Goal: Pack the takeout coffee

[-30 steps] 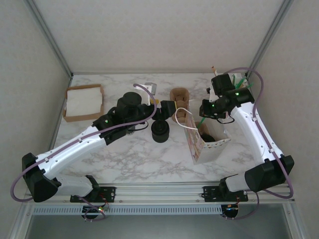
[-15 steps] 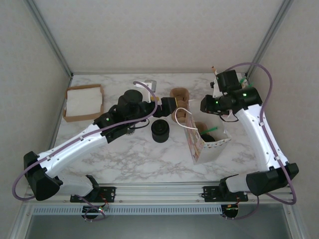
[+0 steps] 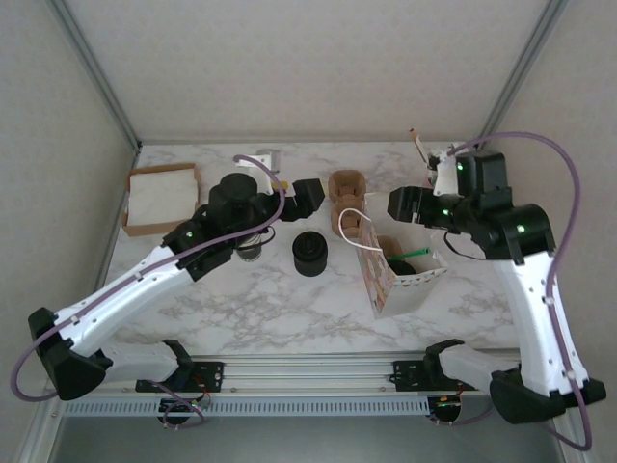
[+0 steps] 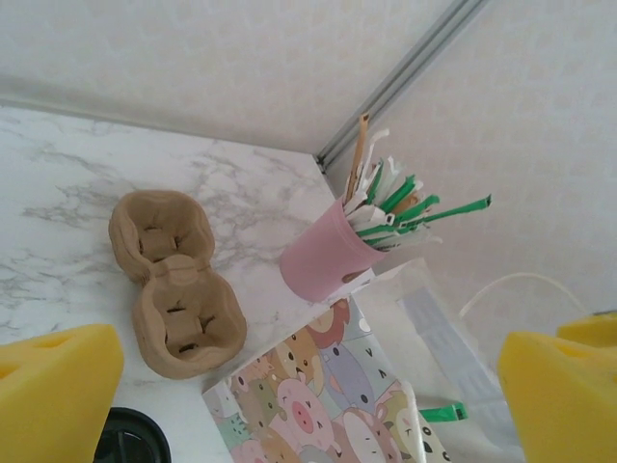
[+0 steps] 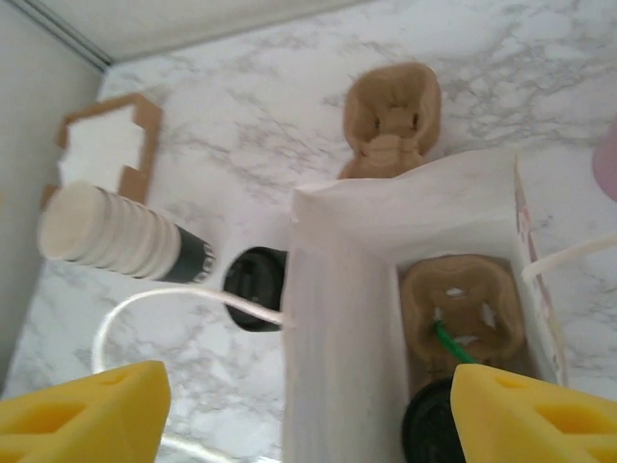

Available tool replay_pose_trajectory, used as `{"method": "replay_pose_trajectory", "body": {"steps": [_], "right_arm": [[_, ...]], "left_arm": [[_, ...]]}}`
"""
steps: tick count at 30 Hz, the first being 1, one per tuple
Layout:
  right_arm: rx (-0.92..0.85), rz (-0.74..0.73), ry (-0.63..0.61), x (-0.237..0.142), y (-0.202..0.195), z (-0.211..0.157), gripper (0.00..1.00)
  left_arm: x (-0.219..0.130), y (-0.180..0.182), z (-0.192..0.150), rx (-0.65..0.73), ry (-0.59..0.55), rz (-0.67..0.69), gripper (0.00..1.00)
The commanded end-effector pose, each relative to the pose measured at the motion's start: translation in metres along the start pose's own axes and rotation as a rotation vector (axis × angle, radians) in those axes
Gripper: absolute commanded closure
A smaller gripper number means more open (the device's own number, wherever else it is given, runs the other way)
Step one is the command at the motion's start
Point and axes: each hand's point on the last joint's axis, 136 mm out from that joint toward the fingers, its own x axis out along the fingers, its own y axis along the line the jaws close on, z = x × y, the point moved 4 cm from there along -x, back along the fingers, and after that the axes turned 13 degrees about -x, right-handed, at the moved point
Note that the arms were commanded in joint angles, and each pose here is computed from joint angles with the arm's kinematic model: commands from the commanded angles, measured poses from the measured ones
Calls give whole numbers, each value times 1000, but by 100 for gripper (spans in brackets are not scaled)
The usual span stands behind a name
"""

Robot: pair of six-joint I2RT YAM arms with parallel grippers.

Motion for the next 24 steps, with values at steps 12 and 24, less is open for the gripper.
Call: {"method": "replay_pose_trajectory", "body": {"steps": [12,24], "right_arm": [[-39,244,-135,-13,33,2,1],[-13,351,-133,5,44,23,1]], "left_arm": [[-25,53,11,-56,-113,220,0],[-13,100,26,-118,-102,360,0]]}}
